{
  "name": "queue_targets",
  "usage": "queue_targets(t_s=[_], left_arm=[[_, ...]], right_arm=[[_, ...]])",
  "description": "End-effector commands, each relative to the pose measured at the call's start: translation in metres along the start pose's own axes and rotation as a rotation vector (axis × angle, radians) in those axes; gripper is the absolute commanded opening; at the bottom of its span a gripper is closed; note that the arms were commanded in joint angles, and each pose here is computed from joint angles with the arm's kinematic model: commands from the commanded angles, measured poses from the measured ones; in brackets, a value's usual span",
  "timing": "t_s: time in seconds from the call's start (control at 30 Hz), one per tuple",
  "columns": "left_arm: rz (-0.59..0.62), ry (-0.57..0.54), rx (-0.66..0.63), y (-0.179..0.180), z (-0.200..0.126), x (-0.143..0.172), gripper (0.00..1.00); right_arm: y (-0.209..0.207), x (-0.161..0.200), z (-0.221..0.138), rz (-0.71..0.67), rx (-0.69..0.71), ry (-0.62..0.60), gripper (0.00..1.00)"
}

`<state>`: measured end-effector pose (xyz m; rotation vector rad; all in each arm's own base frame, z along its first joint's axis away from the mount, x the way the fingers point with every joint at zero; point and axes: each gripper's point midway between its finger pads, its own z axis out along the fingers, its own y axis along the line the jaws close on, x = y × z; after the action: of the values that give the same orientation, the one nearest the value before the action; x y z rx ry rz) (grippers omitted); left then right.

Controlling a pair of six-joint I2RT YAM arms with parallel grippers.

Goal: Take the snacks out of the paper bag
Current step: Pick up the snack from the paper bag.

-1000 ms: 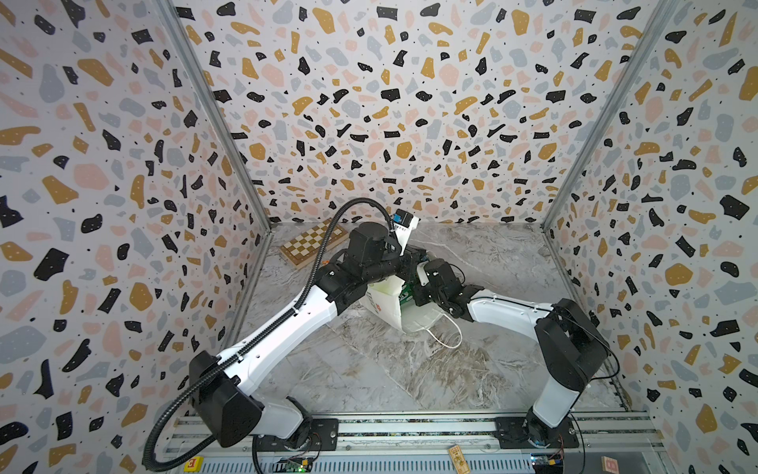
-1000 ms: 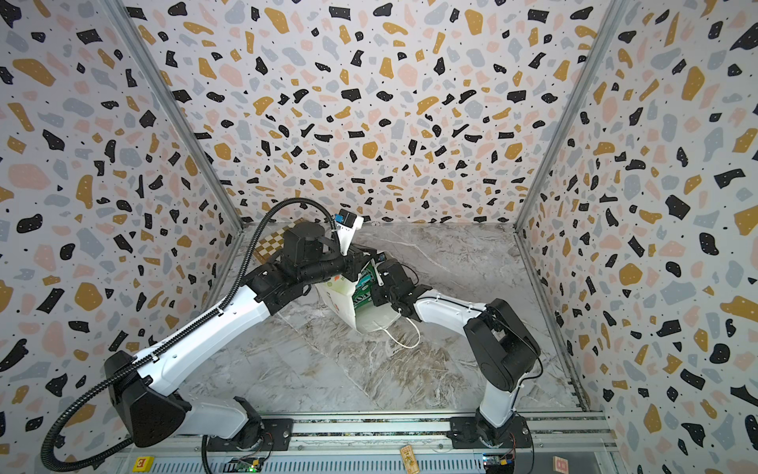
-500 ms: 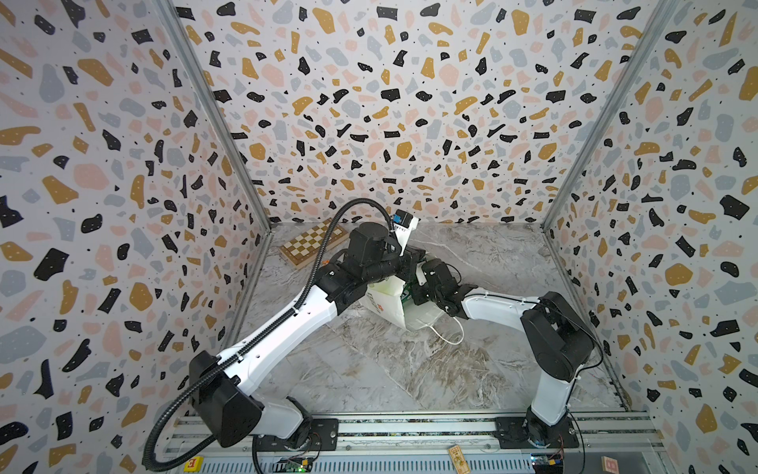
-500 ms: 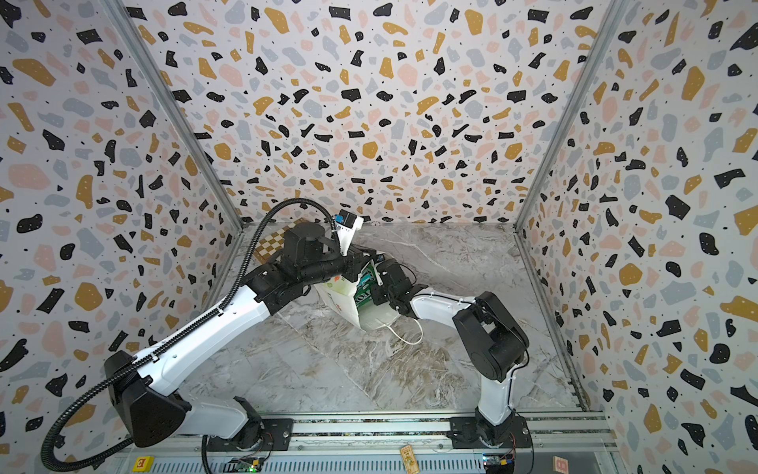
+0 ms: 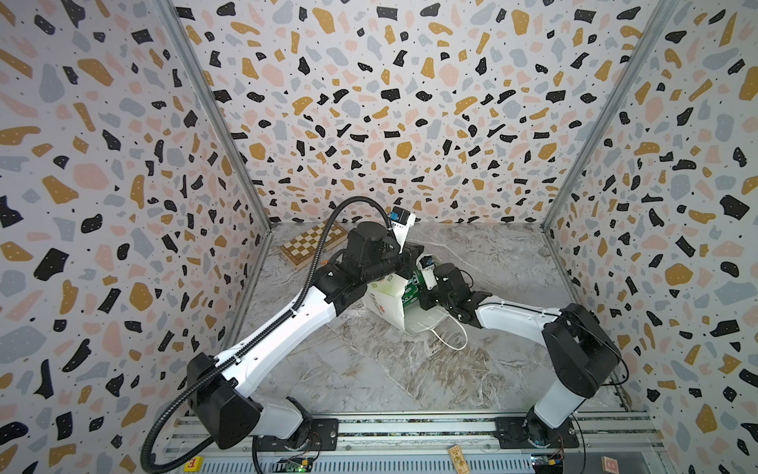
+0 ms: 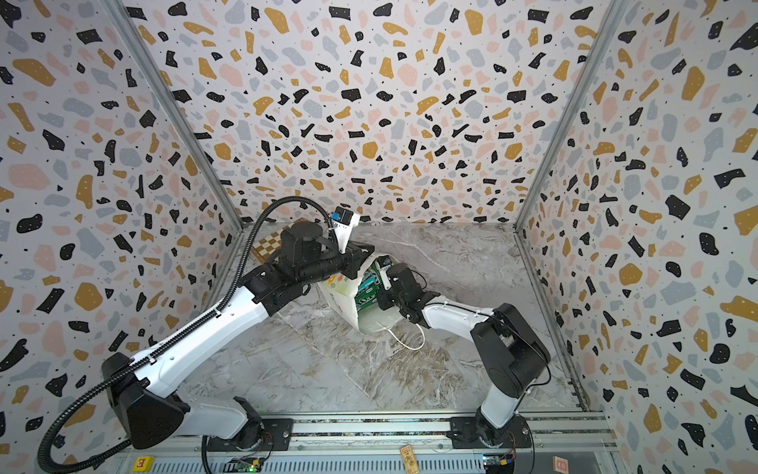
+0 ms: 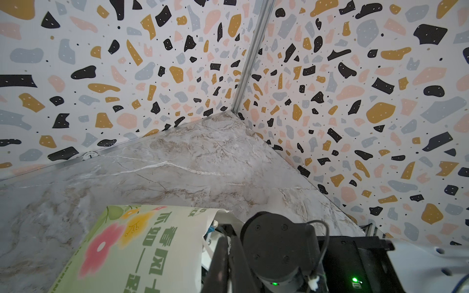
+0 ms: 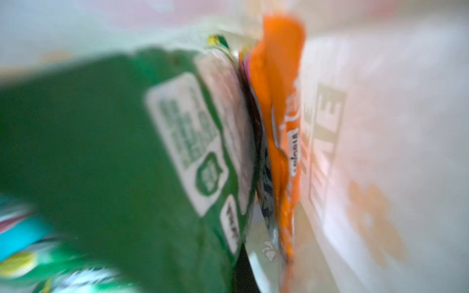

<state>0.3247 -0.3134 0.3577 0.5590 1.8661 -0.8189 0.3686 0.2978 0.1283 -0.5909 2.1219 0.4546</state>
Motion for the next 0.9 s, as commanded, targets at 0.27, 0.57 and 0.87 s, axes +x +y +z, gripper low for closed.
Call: queue_targets(t_s=[0.27, 0.57, 0.87], left_arm=[[-0.042, -0.124, -0.101, 0.015, -0.006, -0.023, 0.0], [-0.059, -0.126, -0.109, 0.018, 0.0, -0.02, 0.0], [-0.05, -0.116, -0.078, 0.013, 0.002, -0.018, 0.0]], right_arm=[[0.016, -0.045, -0.055, -0.056, -0.097, -0.177, 0.0], [0.023, -0.037, -0.089, -0.084, -0.139, -0.184, 0.0], [0.031, -0.038, -0.133, -0.115, -0.189, -0.217, 0.0]])
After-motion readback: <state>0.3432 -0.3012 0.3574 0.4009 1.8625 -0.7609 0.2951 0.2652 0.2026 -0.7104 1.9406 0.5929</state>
